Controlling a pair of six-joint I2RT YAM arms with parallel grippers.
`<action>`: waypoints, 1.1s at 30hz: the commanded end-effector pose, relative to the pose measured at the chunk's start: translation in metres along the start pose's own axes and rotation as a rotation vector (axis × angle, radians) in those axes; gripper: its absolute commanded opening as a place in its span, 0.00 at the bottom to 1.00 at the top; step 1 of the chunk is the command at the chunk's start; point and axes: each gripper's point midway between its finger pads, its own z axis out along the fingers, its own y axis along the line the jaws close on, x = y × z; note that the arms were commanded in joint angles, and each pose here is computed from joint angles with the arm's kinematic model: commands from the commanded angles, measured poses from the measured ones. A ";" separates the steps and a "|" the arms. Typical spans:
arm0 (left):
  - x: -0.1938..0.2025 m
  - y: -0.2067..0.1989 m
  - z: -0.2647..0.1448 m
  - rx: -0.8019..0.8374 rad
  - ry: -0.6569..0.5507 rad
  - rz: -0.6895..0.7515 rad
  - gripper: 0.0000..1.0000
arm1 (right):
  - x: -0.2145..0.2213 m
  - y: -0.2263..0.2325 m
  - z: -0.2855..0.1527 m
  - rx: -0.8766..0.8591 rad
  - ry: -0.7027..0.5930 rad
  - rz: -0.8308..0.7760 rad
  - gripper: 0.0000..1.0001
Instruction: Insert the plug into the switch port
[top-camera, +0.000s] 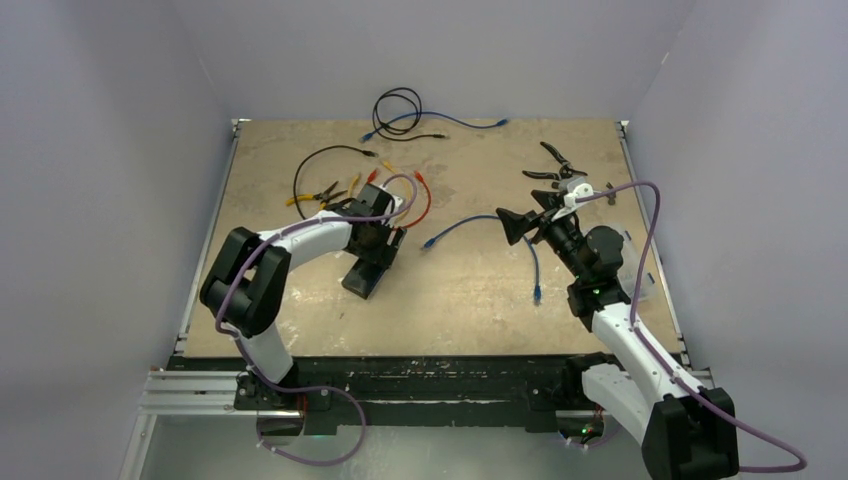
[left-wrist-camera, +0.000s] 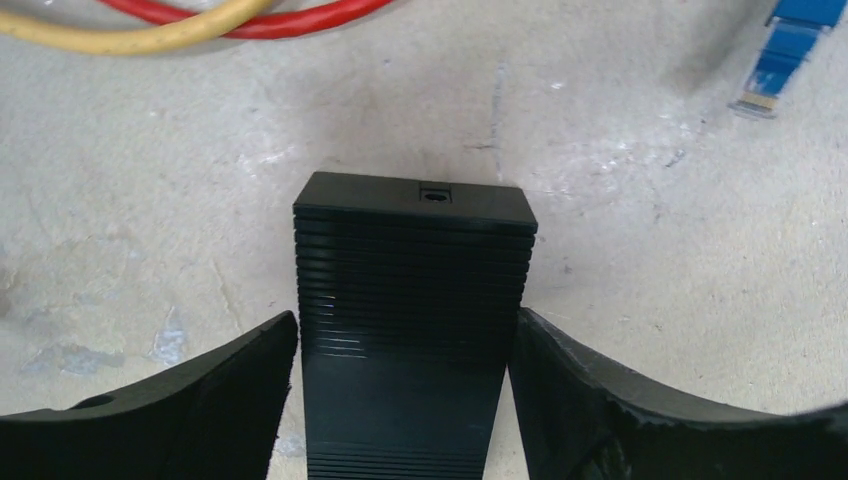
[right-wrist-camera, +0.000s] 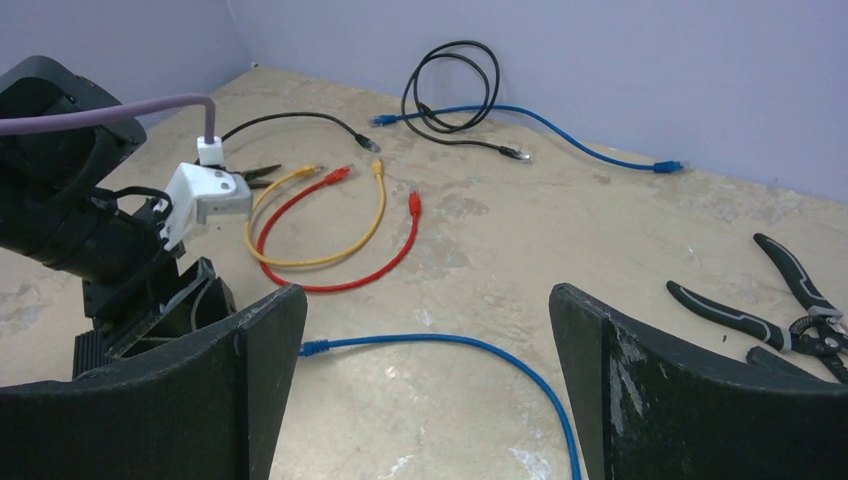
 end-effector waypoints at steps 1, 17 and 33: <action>-0.016 0.011 -0.016 -0.019 -0.095 -0.074 0.77 | -0.025 0.007 0.003 -0.026 -0.062 -0.017 0.94; -0.051 0.009 -0.062 0.032 -0.242 -0.073 0.85 | -0.025 0.008 0.004 -0.027 -0.056 -0.013 0.99; -0.110 -0.096 -0.027 0.222 -0.316 -0.054 0.75 | -0.024 0.009 0.006 -0.027 -0.046 -0.005 0.99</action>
